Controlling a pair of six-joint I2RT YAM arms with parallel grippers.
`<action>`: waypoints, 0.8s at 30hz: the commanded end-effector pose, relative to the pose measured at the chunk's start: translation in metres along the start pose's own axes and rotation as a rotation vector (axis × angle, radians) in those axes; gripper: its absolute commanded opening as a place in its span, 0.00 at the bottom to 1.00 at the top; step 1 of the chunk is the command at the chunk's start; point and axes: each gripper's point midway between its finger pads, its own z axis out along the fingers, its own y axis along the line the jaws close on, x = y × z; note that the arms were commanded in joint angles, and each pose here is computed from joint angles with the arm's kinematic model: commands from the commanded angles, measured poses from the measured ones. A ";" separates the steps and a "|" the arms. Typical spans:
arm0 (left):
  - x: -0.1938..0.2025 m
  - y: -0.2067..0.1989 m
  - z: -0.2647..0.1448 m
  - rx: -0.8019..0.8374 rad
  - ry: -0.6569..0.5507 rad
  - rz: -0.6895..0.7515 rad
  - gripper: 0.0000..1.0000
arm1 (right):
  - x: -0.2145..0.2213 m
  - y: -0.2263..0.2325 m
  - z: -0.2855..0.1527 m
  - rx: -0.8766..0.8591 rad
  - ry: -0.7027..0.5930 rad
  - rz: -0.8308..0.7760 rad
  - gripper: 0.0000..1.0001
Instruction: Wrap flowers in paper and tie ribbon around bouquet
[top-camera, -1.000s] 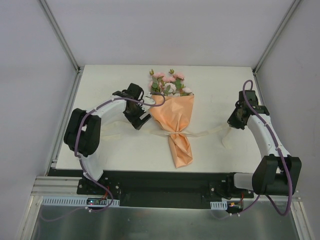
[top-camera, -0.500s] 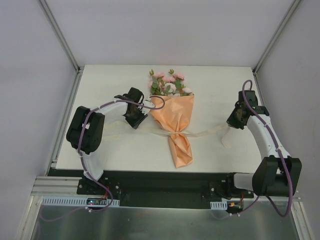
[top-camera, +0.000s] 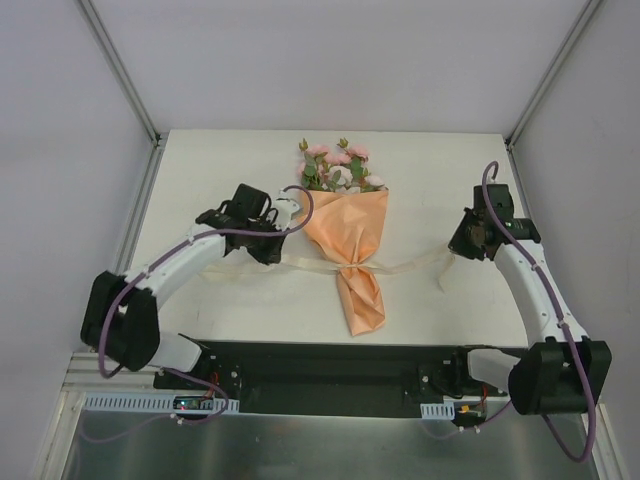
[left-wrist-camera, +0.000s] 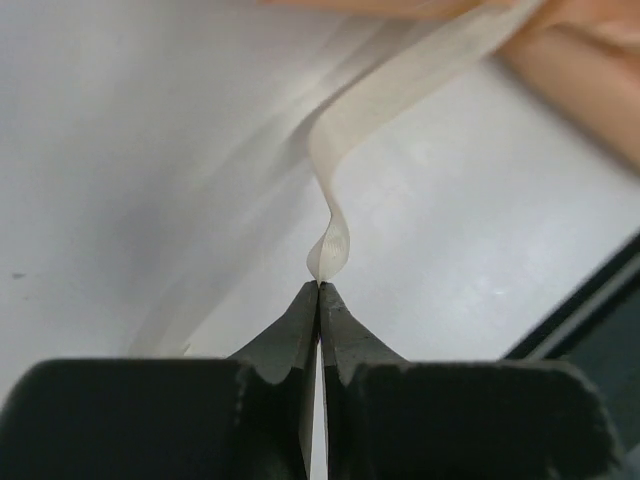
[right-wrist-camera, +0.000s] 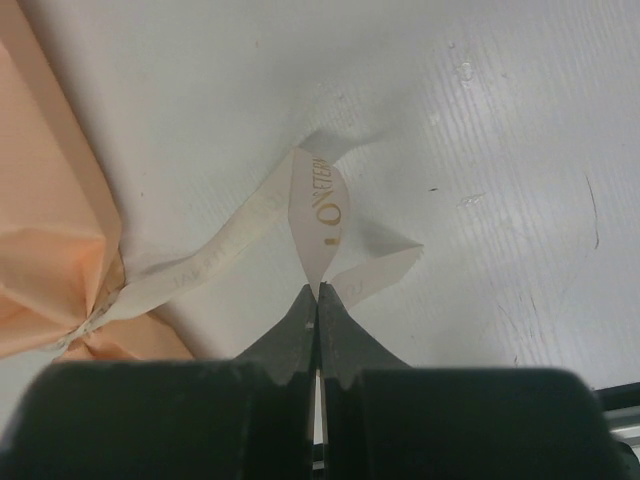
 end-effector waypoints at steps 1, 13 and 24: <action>-0.045 -0.094 -0.039 0.272 -0.244 0.071 0.00 | 0.010 0.016 -0.023 -0.120 -0.008 -0.086 0.00; -0.136 -0.169 -0.068 0.484 -0.644 0.110 0.00 | 0.020 0.094 -0.061 -0.456 0.019 -0.250 0.00; -0.119 -0.171 -0.045 0.424 -0.729 0.038 0.00 | 0.026 0.173 -0.072 -0.591 0.114 -0.233 0.00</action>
